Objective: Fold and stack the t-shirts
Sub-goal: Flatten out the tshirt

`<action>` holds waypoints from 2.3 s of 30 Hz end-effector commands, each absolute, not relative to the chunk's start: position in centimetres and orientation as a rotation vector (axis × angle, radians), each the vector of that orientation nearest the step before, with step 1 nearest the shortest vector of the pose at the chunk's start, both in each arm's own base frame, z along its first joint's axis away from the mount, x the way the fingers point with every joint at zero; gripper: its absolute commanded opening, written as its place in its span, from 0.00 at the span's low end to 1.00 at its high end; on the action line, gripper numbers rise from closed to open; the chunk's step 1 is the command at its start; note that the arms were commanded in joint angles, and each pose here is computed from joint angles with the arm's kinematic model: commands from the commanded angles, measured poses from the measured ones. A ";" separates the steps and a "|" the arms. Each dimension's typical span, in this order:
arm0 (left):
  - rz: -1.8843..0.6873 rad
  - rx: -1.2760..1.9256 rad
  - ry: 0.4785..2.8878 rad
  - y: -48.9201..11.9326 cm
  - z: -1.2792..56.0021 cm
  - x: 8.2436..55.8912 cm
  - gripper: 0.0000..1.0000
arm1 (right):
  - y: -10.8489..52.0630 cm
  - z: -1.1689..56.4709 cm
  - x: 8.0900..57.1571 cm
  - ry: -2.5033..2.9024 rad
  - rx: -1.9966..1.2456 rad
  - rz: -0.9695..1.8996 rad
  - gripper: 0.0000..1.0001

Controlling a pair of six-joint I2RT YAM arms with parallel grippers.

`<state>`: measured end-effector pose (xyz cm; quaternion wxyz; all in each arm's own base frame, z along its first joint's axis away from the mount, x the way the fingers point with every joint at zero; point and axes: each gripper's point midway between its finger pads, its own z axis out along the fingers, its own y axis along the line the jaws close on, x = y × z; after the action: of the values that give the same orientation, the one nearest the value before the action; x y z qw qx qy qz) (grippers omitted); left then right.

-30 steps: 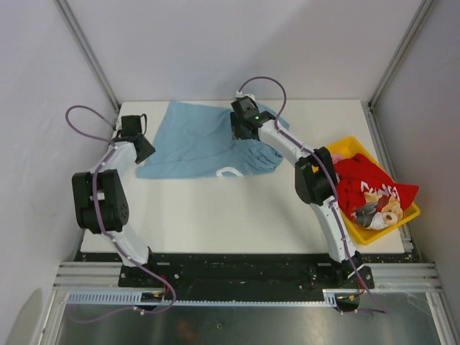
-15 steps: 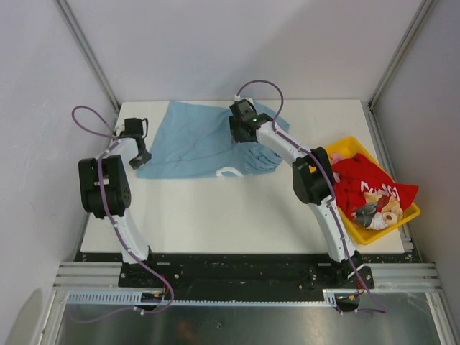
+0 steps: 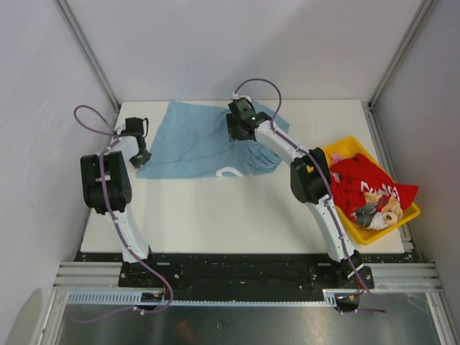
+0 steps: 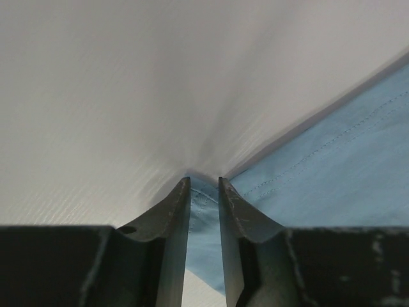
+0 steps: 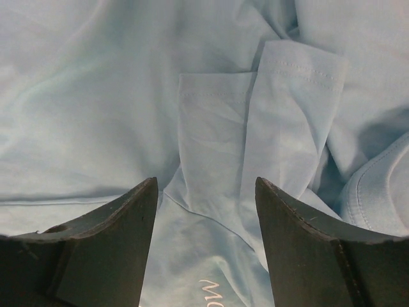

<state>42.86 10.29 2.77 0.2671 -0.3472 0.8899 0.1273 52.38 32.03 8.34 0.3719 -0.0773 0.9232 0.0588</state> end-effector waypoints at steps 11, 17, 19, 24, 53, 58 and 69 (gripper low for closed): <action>0.355 -0.962 2.350 11.0 4.3 43.2 0.00 | 34.0 10.3 55.0 2.267 -0.245 0.195 0.72; 0.333 -0.969 2.312 10.9 6.0 42.9 0.00 | 34.0 10.0 55.9 2.242 -0.230 0.173 0.70; 0.327 -0.970 2.310 10.8 6.1 42.7 0.00 | 34.2 9.7 56.0 2.236 -0.228 0.171 0.68; 0.314 -0.976 2.310 10.5 6.2 42.1 0.00 | 34.5 9.1 56.5 2.217 -0.214 0.143 0.63; 0.267 -1.010 2.289 9.8 7.1 40.4 0.00 | 33.5 8.9 57.3 2.203 -0.144 0.118 0.12; 0.263 -1.017 2.295 9.8 6.7 40.6 0.05 | 33.3 11.0 57.3 2.177 -0.132 0.114 0.01; 0.261 -1.039 2.296 10.2 6.1 41.6 0.19 | 32.5 16.3 54.5 2.136 -0.062 0.145 0.00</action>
<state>40.21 9.46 5.28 0.2835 -0.3763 0.8762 0.1013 54.69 32.08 7.83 0.4153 -0.0613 0.9073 0.0250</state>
